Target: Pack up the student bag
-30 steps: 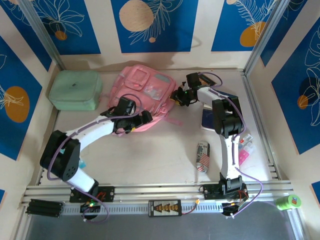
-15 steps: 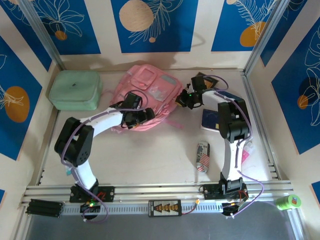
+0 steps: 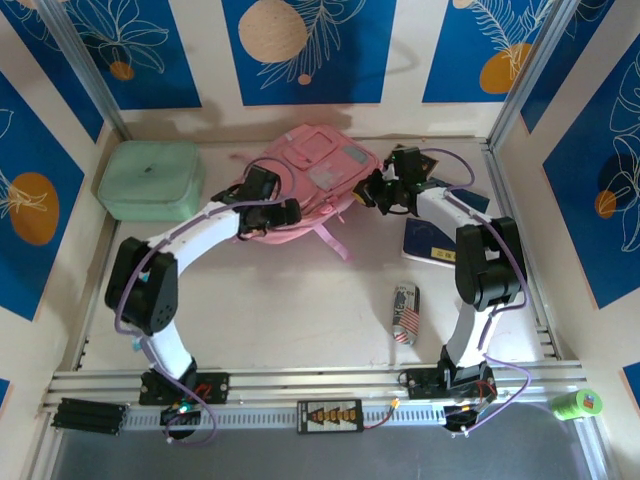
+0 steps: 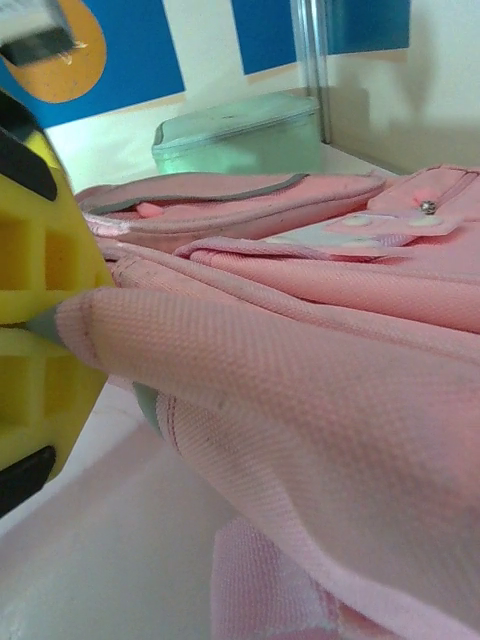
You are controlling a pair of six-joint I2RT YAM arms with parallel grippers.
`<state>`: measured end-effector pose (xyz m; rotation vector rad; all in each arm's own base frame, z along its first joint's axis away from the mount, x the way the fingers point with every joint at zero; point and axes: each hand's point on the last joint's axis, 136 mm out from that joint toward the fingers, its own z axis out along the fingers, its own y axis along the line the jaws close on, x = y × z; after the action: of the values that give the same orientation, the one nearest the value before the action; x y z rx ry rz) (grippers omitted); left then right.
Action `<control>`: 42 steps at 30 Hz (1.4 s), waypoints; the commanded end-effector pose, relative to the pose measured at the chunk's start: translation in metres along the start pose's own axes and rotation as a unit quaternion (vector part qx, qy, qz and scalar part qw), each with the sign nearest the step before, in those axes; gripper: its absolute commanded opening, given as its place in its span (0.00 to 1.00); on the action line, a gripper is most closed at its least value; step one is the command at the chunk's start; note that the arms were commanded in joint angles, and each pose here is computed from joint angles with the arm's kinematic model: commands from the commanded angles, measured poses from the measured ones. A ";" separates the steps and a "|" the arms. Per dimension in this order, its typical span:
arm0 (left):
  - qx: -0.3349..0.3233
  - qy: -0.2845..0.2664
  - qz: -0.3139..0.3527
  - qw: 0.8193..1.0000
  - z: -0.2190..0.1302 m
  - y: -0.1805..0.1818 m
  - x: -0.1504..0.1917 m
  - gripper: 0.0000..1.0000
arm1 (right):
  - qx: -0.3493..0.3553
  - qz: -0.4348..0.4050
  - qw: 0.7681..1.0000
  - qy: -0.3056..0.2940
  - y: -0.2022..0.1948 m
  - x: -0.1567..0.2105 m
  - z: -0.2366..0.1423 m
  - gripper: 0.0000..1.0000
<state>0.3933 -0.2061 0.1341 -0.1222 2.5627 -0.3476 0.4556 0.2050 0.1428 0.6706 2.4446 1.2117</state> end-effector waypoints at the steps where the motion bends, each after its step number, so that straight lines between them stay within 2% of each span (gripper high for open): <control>1: -0.013 -0.031 0.059 0.998 -0.047 -0.018 0.000 1.00 | -0.042 0.008 0.999 -0.015 0.035 0.001 -0.012 0.00; 7: 0.022 -0.038 0.120 0.992 -0.064 -0.075 0.031 0.93 | -0.058 0.006 0.998 -0.015 0.051 0.007 -0.015 0.00; 13: 0.062 -0.037 0.135 0.988 -0.047 -0.127 0.043 0.69 | -0.066 0.014 0.998 -0.015 0.057 0.021 -0.033 0.00; 15: 0.049 -0.036 0.128 0.990 -0.040 -0.131 0.044 0.60 | -0.066 0.020 0.997 -0.018 0.057 0.027 -0.040 0.00; 23: 0.045 -0.056 0.107 0.992 -0.033 -0.140 0.041 0.51 | -0.068 0.038 0.997 -0.002 0.056 0.055 -0.049 0.00; 28: 0.021 -0.055 0.092 0.994 -0.027 -0.140 0.037 0.37 | -0.072 0.034 0.997 0.004 0.061 0.059 -0.049 0.00; 33: 0.001 -0.069 0.078 0.995 -0.025 -0.135 0.031 0.37 | -0.077 0.028 0.997 0.010 0.066 0.061 -0.049 0.00; 42: -0.026 -0.073 0.078 0.994 -0.022 -0.130 0.026 0.26 | -0.085 0.036 0.995 0.026 0.071 0.061 -0.048 0.00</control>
<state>0.3558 -0.3305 0.1695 0.0558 2.4456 -0.2437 0.4041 0.2270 0.1869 0.8003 2.3755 1.3136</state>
